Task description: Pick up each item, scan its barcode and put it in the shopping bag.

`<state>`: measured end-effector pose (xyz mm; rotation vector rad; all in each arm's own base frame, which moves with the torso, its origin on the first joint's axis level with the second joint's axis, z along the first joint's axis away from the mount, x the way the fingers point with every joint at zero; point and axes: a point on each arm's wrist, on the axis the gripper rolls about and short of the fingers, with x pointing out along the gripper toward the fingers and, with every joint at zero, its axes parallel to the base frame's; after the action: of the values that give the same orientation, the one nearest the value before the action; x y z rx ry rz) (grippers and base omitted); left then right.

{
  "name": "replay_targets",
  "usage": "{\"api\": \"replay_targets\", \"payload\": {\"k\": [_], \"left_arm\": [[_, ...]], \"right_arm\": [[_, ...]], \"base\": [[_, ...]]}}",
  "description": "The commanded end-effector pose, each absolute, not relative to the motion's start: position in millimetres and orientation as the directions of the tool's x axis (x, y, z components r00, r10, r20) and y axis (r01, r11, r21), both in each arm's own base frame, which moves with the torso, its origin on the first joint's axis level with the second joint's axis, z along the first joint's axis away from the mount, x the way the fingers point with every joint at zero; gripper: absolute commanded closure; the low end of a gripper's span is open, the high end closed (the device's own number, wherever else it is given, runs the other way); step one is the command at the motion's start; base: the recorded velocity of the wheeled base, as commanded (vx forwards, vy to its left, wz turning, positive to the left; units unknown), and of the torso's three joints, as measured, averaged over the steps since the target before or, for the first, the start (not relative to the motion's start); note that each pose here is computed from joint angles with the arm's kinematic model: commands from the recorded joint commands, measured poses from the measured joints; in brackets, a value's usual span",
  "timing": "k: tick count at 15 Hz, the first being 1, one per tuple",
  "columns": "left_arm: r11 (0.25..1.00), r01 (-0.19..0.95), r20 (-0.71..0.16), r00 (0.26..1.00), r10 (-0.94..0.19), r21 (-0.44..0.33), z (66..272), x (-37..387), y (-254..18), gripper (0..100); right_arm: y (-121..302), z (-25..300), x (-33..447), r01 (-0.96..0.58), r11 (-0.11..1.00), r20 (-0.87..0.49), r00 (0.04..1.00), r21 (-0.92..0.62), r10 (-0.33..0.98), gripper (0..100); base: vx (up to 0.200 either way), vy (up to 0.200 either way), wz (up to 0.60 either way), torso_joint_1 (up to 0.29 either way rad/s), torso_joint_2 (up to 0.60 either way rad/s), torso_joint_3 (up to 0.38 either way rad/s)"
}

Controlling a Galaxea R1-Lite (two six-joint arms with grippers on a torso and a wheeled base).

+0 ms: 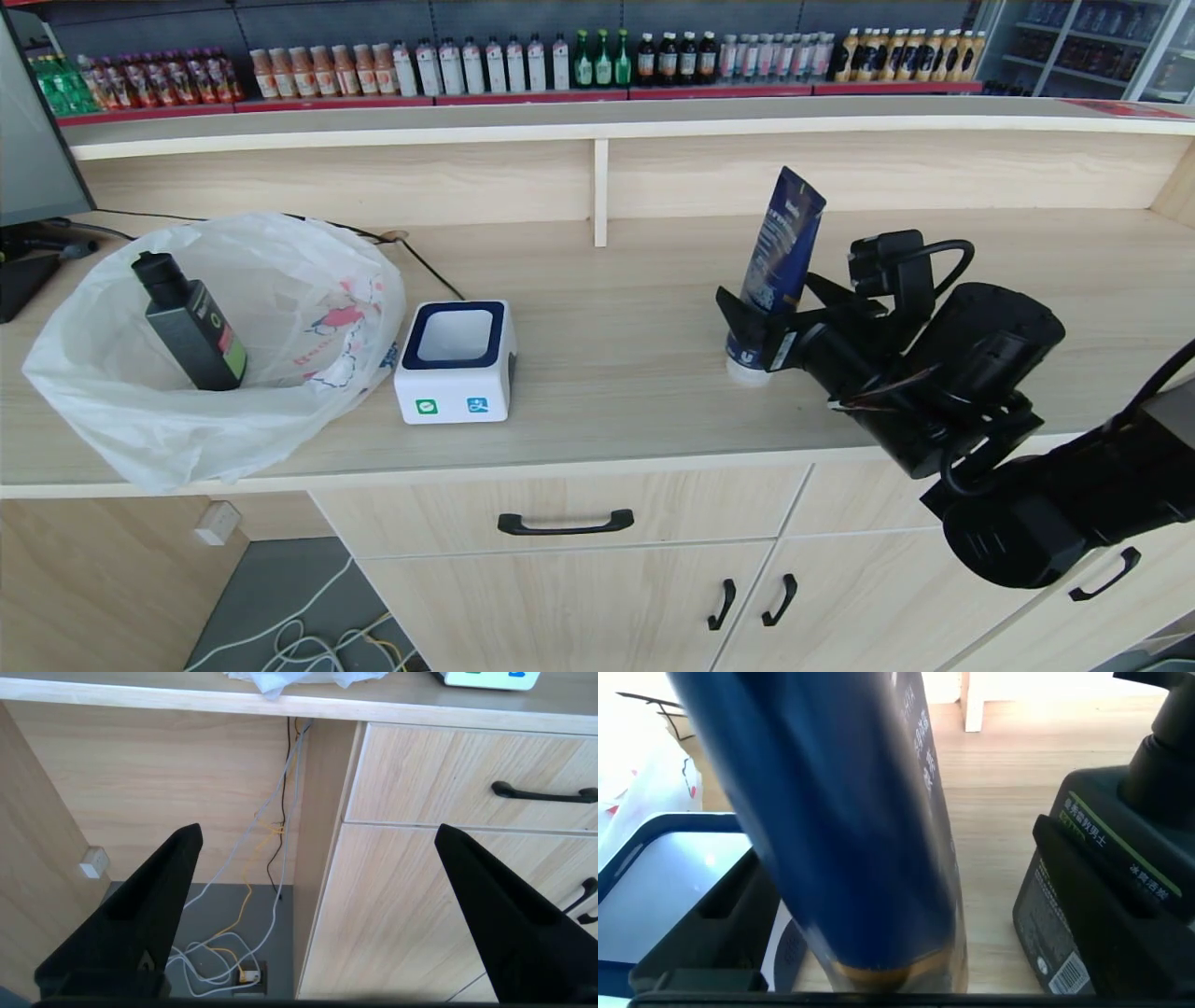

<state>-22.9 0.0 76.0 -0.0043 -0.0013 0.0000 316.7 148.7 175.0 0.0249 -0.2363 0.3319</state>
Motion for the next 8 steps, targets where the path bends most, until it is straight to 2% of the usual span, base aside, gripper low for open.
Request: {"api": "replay_targets", "payload": {"k": [1,7,8], "left_arm": [[1.000,0.000,0.002,1.000,0.000,-0.005,76,-23,0,0],[1.000,0.000,0.002,1.000,0.000,-0.005,76,-23,0,0],[1.000,0.000,0.002,1.000,0.000,-0.005,76,-23,0,0]], "right_arm": [[148,176,316,-0.327,0.945,0.231,0.918,-0.014,0.321,0],[148,165,319,-0.325,0.946,0.200,0.926,-0.005,0.320,0],[148,164,319,-0.327,0.945,0.194,0.927,-0.005,0.321,100]], "base": [[0.000,0.000,0.00,0.000,0.00,0.000],[0.000,0.000,0.00,0.000,0.00,0.000],[0.000,0.000,0.00,0.000,0.00,0.000]]}}
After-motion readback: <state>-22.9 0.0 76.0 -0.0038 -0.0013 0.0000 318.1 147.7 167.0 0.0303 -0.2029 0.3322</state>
